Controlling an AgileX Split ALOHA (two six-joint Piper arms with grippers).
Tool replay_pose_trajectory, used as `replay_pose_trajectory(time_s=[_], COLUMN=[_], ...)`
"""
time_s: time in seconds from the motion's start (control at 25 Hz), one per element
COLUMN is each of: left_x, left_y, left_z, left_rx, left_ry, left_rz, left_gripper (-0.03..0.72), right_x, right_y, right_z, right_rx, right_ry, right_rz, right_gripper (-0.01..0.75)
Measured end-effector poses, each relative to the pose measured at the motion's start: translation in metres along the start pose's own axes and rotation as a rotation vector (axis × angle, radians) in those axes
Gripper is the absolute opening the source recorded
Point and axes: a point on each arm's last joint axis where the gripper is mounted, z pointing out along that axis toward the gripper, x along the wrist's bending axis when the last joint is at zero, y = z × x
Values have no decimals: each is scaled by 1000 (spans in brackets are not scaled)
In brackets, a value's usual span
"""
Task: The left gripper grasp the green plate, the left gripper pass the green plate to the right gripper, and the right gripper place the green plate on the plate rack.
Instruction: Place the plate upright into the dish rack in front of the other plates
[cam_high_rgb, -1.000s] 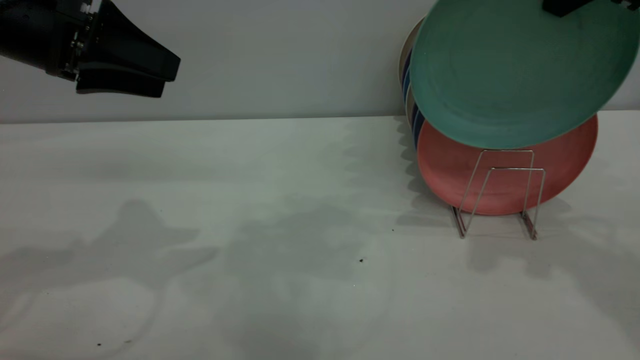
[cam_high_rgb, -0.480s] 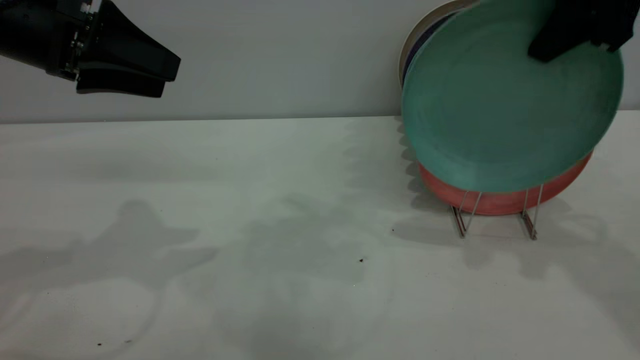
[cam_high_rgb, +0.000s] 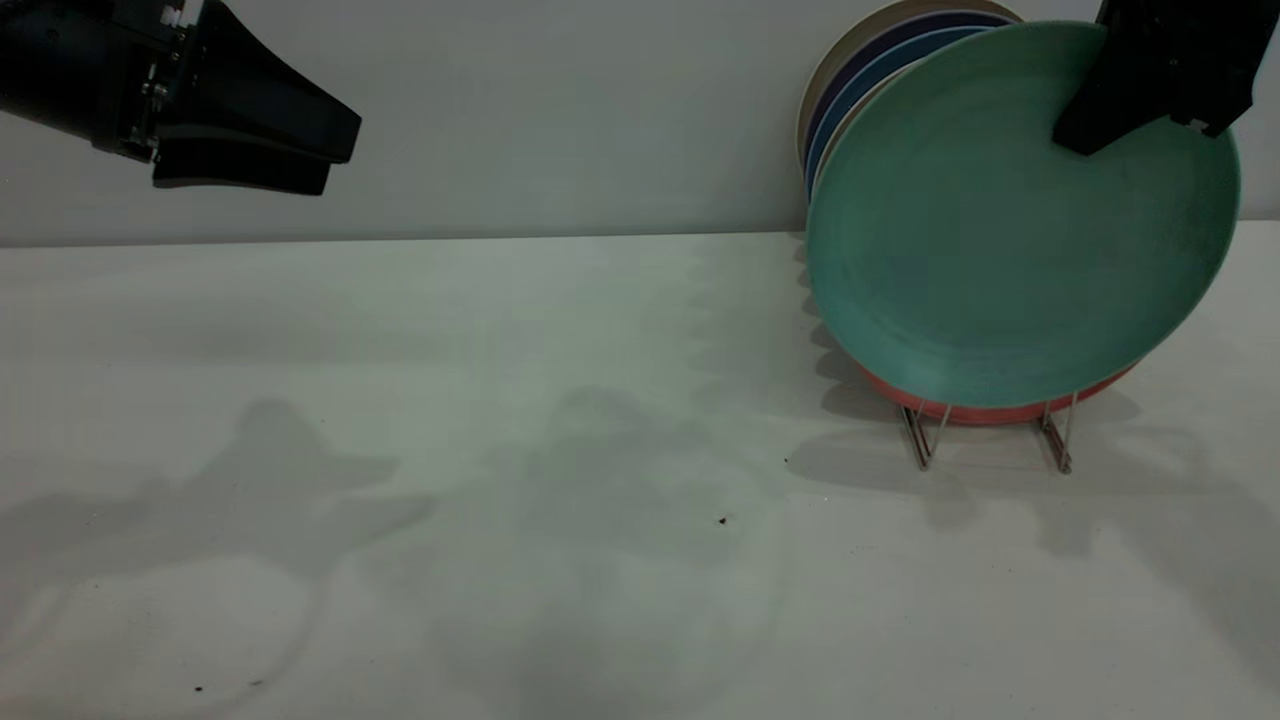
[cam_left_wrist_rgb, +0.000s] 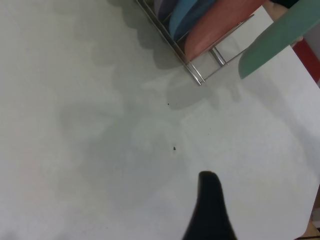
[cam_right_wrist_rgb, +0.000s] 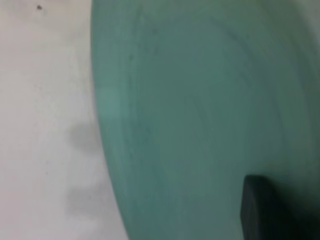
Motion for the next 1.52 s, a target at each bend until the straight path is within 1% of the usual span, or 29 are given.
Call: replay_pose_trajectory(time_s=[0.12,0.24,0.4,0.72,1.04,1.16,1.24,1.32,1.52], left_x=[0,0,0,0,0,0,0,0,0], left_y=[0,0,0,0,0,0,0,0,0], left_z=[0,0,0,0,0,0,0,0,0], left_rx=[0,0,-1,-1,-1,-1,-1,-1,-1], left_ry=[0,0,3,3,4,4,4,4,4], left_rz=[0,0,0,0,0,0,0,0,0], left_gripper=[591,591,591,591,591,591,591,591,591], right_x=[-2,-6,-9,-8,-8,-7,-7,-6,-6], right_y=[4,10,11,2,1,1,0,-1,-1], right_z=[-13,-29,-32,-3,-2,0,2,4,4], right_rx=[-13,-31,-35,-6,-5,-4,-3,-2,-2], right_ry=[-31,-88,-117,-81,-81,-75,-71,-65,-62], right_rz=[-10,-22,-48,-47,-48,-25,0,18,24], right_gripper=[119,119,119,119,119,123,138,173,321])
